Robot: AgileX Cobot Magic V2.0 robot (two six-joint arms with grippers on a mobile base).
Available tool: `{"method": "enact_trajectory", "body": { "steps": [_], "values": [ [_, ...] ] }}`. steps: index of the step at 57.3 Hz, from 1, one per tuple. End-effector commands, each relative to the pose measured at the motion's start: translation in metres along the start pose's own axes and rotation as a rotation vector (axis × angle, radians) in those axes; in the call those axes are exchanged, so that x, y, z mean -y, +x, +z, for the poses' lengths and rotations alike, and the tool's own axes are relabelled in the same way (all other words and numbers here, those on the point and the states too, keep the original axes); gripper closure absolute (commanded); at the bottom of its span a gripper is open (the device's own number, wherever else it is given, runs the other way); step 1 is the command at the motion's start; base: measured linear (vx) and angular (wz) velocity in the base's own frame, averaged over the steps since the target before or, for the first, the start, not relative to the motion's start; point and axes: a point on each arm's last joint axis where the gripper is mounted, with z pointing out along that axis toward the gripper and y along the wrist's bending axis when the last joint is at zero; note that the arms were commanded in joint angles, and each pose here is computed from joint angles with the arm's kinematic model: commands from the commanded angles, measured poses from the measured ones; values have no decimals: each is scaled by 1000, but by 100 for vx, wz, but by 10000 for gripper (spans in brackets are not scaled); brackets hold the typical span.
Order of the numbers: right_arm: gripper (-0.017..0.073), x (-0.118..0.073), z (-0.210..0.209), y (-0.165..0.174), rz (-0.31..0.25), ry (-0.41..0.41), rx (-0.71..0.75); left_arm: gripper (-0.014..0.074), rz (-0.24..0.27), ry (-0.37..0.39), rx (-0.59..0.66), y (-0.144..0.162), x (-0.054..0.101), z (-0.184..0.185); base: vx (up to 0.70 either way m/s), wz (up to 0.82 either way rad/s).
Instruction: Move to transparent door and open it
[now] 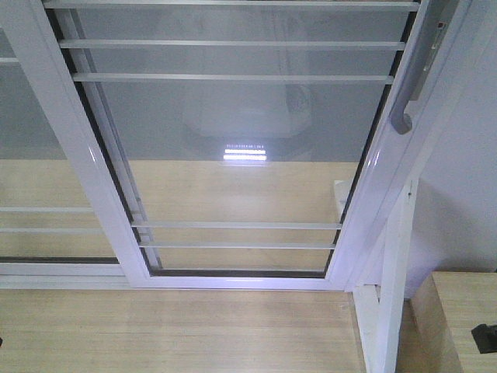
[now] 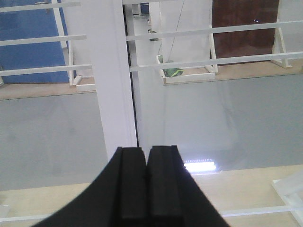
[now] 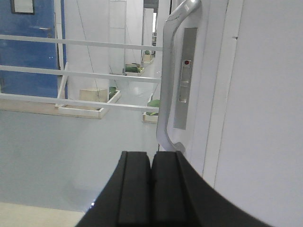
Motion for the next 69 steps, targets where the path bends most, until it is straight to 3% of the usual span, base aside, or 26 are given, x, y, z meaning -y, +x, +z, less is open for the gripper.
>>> {"method": "enact_trajectory", "body": {
  "steps": [1,69],
  "values": [
    [559,1,-1,-4,0,11,85,590,-18,-5,69,1,0,1,0,0],
    [559,1,-1,-4,-1,11,85,590,-17,-10,106,-2,-1,0,0,0]
  ]
}}
